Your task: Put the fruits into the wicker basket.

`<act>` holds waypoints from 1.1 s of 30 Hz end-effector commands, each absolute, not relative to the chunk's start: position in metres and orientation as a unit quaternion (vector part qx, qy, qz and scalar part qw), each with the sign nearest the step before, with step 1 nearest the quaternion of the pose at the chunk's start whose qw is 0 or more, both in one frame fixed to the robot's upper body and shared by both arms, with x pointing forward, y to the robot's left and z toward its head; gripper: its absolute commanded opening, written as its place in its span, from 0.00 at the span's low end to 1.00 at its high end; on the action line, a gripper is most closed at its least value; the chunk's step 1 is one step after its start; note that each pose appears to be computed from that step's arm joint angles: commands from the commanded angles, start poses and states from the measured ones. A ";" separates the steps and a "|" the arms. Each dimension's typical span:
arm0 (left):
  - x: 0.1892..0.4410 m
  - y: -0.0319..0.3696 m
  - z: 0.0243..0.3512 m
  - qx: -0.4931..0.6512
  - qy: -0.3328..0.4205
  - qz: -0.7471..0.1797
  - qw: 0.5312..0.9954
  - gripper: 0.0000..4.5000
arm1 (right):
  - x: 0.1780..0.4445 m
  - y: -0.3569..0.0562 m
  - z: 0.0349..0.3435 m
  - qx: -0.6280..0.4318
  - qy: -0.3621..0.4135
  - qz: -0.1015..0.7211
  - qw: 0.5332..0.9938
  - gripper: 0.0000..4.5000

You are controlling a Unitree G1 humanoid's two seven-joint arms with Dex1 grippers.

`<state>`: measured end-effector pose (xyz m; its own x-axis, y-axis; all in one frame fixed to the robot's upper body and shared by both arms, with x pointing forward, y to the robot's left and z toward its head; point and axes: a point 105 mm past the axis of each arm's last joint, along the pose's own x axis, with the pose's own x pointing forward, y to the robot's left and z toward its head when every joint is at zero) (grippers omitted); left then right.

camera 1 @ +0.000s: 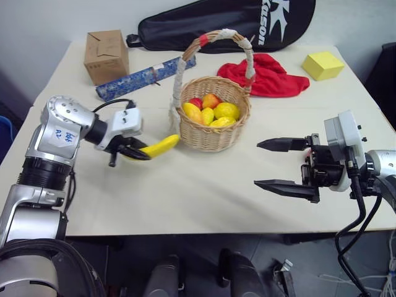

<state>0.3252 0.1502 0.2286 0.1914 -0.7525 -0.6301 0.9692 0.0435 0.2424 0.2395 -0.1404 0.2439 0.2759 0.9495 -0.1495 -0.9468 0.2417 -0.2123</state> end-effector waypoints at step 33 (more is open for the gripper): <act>0.411 0.017 0.273 0.136 0.074 -0.498 0.853 0.42 | 0.243 -0.141 0.256 -0.140 -0.045 0.571 0.808 1.00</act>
